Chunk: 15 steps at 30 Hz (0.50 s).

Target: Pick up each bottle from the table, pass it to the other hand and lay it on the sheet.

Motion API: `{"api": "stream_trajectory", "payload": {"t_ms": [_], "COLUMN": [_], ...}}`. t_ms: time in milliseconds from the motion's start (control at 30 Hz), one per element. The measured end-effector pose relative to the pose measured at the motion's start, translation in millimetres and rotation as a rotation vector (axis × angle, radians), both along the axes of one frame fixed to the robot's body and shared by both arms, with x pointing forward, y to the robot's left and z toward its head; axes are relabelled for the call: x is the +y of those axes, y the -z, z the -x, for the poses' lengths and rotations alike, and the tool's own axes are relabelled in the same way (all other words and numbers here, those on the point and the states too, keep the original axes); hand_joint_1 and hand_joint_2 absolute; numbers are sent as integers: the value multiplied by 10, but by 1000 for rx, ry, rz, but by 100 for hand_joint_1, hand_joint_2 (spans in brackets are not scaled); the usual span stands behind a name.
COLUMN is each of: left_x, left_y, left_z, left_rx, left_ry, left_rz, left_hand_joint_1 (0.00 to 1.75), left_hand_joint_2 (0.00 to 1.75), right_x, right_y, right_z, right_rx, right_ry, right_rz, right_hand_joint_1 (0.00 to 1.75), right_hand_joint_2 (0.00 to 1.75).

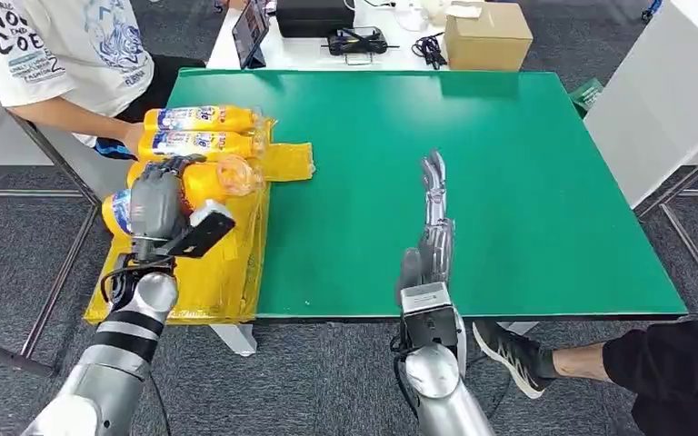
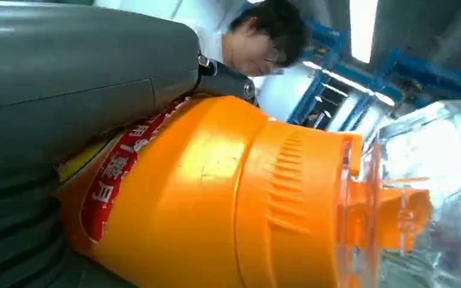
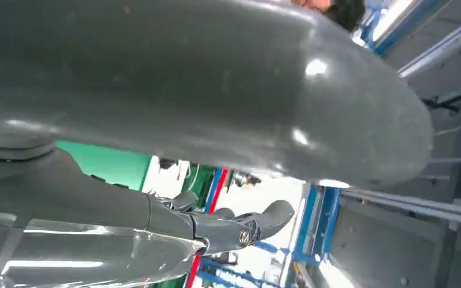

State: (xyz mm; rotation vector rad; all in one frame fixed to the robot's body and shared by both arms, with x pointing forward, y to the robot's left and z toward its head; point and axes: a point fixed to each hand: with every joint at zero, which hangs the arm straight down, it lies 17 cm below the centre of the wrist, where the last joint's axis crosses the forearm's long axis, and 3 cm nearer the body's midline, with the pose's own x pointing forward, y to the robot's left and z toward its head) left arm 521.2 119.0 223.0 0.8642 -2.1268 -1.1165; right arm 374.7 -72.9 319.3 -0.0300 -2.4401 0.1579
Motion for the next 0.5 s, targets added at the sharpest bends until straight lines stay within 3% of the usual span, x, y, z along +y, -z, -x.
{"api": "stream_trajectory", "payload": {"t_ms": [233,400,500], "left_x": [-89,96,220], "left_y": [967,1295,1412], "left_z": [-1,62,83], "left_rx": [238,438,500], "left_ry": [145,231,244], "left_rz": [-322,-293,-311], "left_hand_joint_1": [175,175,175], "left_hand_joint_2": [175,175,175], "right_x": [103,163,216], "right_y": [24,71,90], "right_z": [8,2,-6], "right_rx": [15,32,38], "right_ry": [-61,-88,-110], "right_rz": [9,13,21], "right_hand_joint_1": [0,0,0], "right_hand_joint_2": [0,0,0]}}
